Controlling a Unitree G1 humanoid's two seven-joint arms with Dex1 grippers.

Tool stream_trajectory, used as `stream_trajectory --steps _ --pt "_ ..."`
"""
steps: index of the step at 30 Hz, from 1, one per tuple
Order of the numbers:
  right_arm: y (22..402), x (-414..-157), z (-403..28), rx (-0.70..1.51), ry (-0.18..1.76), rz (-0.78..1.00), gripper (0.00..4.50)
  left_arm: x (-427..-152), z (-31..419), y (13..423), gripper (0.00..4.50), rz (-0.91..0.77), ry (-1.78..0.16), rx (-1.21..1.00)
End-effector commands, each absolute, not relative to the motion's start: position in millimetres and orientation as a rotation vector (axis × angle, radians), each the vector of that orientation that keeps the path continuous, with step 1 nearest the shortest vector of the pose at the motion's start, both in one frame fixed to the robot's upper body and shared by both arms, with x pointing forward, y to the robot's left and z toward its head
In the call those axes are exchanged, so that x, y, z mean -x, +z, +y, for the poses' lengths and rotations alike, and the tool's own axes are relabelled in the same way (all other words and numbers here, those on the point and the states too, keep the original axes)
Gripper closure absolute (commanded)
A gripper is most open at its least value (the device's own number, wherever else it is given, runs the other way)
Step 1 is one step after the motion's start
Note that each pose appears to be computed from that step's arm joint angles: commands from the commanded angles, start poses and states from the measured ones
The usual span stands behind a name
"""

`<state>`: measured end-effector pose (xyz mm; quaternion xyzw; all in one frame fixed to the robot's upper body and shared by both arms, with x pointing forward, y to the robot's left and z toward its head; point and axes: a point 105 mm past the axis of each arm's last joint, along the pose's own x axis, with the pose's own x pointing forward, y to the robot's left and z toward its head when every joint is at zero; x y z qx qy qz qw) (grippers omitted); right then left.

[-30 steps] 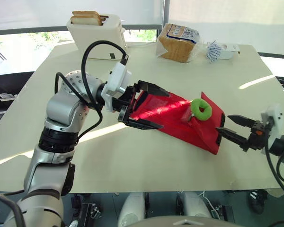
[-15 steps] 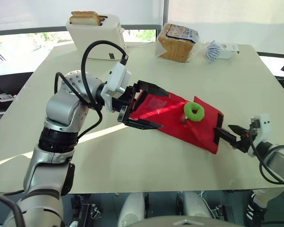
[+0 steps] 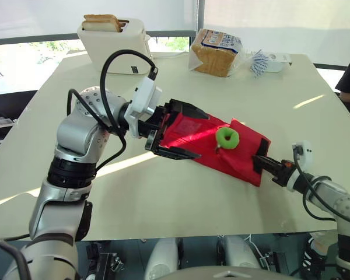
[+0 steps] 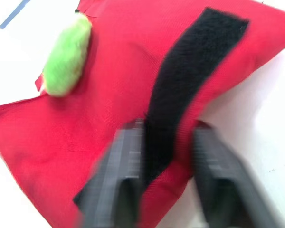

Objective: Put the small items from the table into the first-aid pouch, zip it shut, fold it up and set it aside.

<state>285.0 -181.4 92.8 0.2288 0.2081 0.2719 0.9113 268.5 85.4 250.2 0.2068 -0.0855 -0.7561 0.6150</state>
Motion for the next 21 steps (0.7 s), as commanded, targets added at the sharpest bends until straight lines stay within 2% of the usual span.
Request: stream_trajectory --steps 1,7,10,13,17,21 --pt "109 -271 -180 -0.42 0.703 0.419 4.45 -263 89 258 0.0 -0.229 -1.729 -0.515" --pt "114 -240 -207 -0.205 0.882 0.547 4.45 -262 91 257 0.0 -0.223 -1.723 -0.516" --pt "109 -247 -241 0.072 0.849 0.614 4.45 -263 92 256 0.0 -0.221 -1.72 -0.516" --pt "109 -268 -263 0.272 0.792 0.609 4.45 -263 91 256 0.0 -0.221 -1.72 -0.515" --pt "121 -295 -260 0.322 0.78 0.504 4.45 -263 92 256 0.0 -0.221 -1.719 -0.515" --pt "116 -289 -248 0.297 0.857 0.53 4.45 -263 93 255 0.0 -0.219 -1.712 -0.516"
